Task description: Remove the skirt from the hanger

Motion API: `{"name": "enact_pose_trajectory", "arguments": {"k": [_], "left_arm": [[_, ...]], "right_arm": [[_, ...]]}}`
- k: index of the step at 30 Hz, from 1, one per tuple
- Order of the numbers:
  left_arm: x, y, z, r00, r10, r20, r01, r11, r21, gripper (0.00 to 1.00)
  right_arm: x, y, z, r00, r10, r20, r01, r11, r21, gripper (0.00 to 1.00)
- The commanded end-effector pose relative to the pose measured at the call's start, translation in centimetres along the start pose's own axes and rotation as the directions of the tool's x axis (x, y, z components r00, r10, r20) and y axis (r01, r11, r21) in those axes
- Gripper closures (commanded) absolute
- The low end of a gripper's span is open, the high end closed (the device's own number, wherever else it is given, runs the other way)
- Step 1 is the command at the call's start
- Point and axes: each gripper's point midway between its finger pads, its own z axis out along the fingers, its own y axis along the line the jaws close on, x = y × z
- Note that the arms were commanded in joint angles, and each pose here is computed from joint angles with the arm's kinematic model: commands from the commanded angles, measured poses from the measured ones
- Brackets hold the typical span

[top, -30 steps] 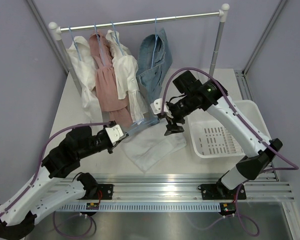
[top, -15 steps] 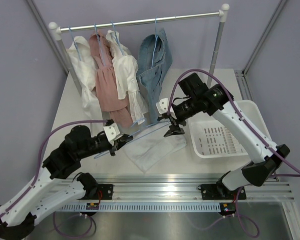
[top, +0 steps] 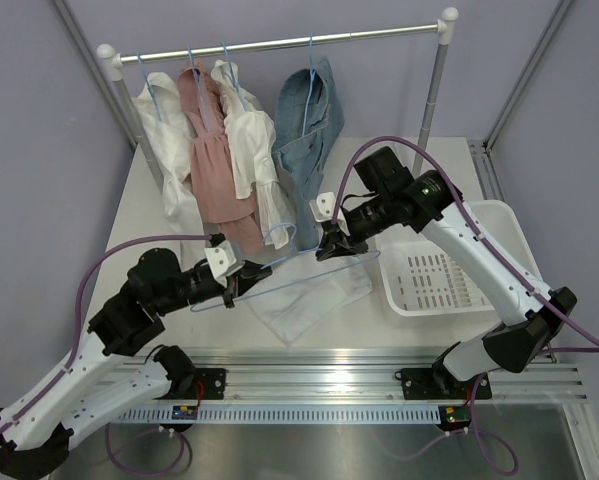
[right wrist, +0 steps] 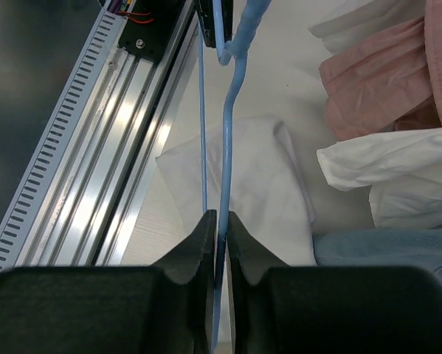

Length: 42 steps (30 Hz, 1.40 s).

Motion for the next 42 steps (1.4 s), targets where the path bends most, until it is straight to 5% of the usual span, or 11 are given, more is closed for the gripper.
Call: {"name": "enact_pose_trajectory", "arguments": {"k": [1,8,9,11,12,17,22,28,32,38,42], "left_arm": [[-3.9,0.1,0.2,0.990,0.030,0.135,-0.031,1.000,0.005,1.00],[-6.1,0.7,0.7,0.976,0.021,0.215,-0.018,1.000,-0.017,0.95],[-6.5,1.4,0.5,0.974,0.011,0.225,0.003,0.998,-0.060,0.73],[-7.9,2.1,-0.1,0.964,0.025,0.266,0.003,0.995,-0.104,0.60],[-8.6,2.8,-0.6,0.958,0.040,0.285,0.001,0.990,-0.144,0.36],[-14.0,4.4,-3.5,0.911,0.142,0.387,-0.034,0.962,-0.271,0.02],[-17.9,6.4,-6.2,0.884,0.249,0.395,-0.072,0.909,-0.411,0.01],[-15.6,8.0,-5.4,0.936,0.206,0.284,-0.055,0.884,-0.464,0.01],[-13.7,8.5,-4.7,0.947,0.135,0.293,0.022,0.880,-0.475,0.01],[-12.1,8.3,-3.8,0.942,0.058,0.330,0.102,0.888,-0.448,0.01],[-11.0,8.3,-2.9,0.948,0.011,0.320,0.136,0.891,-0.434,0.01]], "right_arm": [[-1.9,0.8,-0.8,0.998,-0.041,0.053,0.042,0.999,-0.015,0.86],[-2.6,1.0,-3.0,0.998,-0.001,0.065,-0.001,1.000,0.028,1.00],[-3.0,0.8,-3.7,0.997,-0.001,0.075,-0.003,0.999,0.044,1.00],[-3.2,0.8,-5.2,0.996,0.012,0.090,-0.019,0.997,0.079,1.00],[-3.0,0.2,-6.6,0.995,0.026,0.098,-0.038,0.992,0.121,1.00],[-3.0,0.8,-10.1,0.995,0.031,0.098,-0.053,0.971,0.232,1.00],[-2.5,0.0,-13.4,0.991,0.086,0.098,-0.118,0.914,0.389,1.00],[-2.7,-2.3,-18.7,0.971,0.176,0.162,-0.239,0.747,0.620,1.00],[-3.7,-3.1,-22.4,0.953,0.187,0.239,-0.303,0.611,0.731,1.00],[-1.7,-5.8,-28.6,0.904,0.243,0.353,-0.407,0.228,0.885,1.00],[-0.1,-6.8,-29.5,0.882,0.289,0.374,-0.429,0.158,0.890,1.00]]}}
